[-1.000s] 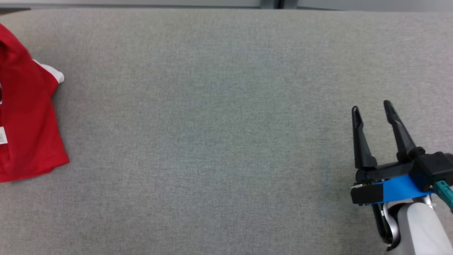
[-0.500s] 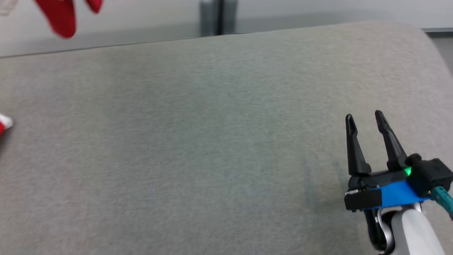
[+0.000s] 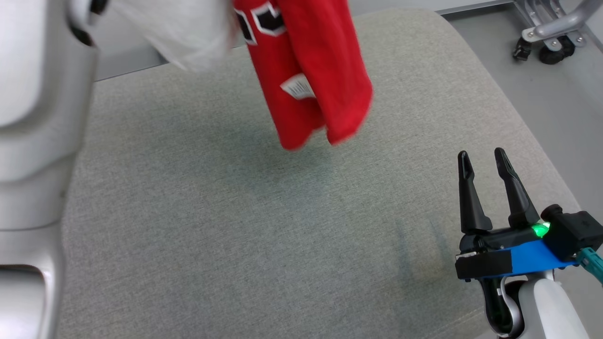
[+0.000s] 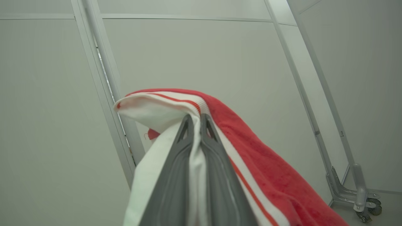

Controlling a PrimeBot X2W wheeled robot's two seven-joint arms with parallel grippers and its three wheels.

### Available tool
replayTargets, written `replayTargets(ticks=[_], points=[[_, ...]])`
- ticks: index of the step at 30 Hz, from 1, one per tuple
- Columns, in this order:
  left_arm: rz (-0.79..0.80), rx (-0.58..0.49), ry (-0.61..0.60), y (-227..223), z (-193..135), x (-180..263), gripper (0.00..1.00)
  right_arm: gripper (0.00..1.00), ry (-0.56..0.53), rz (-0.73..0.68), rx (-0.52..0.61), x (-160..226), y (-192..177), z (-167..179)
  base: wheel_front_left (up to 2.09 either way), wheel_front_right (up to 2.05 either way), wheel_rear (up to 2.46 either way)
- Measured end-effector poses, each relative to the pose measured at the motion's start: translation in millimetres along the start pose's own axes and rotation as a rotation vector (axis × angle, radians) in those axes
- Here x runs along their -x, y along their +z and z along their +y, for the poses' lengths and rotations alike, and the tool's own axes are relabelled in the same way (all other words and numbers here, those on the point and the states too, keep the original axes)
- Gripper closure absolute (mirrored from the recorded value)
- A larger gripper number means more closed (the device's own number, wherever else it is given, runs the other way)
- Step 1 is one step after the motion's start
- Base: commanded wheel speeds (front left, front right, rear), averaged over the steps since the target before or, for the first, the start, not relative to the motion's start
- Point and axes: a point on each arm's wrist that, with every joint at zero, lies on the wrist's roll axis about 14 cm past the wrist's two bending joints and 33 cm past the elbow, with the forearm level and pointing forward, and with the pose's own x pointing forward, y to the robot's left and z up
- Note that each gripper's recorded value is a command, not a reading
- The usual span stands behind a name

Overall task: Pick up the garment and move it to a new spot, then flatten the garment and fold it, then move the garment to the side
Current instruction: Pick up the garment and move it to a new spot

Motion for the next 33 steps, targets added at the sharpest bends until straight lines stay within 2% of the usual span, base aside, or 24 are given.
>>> replayTargets(ticks=[5,9,15,18,23,30,31,32,33], points=[[0.053,0.107,-0.072,-33.6,-46.7,6.6,1.00,0.00,-0.018,-0.012,-0.003,4.7,5.5,-6.1,0.00,0.00,0.00],[0.147,0.203,-0.042,-79.5,-66.0,37.5,1.00,0.00,-0.014,-0.020,-0.006,4.2,7.6,-4.7,0.00,0.00,0.00],[0.360,0.363,0.071,-157.1,-91.1,125.4,1.00,0.00,0.013,-0.025,-0.006,1.0,8.1,3.9,0.00,0.00,0.00],[0.455,0.397,0.145,-185.3,-90.7,170.1,1.00,0.00,0.030,-0.014,-0.010,-0.8,3.6,9.8,0.00,0.00,0.00],[0.607,0.475,0.212,-217.0,-110.9,241.1,1.00,0.00,0.055,0.003,-0.012,-2.2,-3.0,19.0,0.00,0.00,0.00],[0.784,0.556,0.288,-244.0,-139.9,317.8,1.00,0.00,0.087,0.025,-0.017,-6.0,-12.0,30.4,0.00,0.00,0.00],[0.781,0.548,0.301,-243.8,-138.7,321.4,0.05,0.00,0.093,0.027,-0.019,-6.5,-13.0,32.6,0.00,0.00,0.00],[0.772,0.540,0.312,-242.2,-136.9,322.3,0.00,0.00,0.100,0.029,-0.017,-6.9,-13.9,35.0,0.00,0.00,0.00],[0.761,0.530,0.324,-240.1,-134.1,323.1,0.00,0.00,0.108,0.032,-0.011,-7.0,-14.8,37.5,0.00,0.00,0.00]])
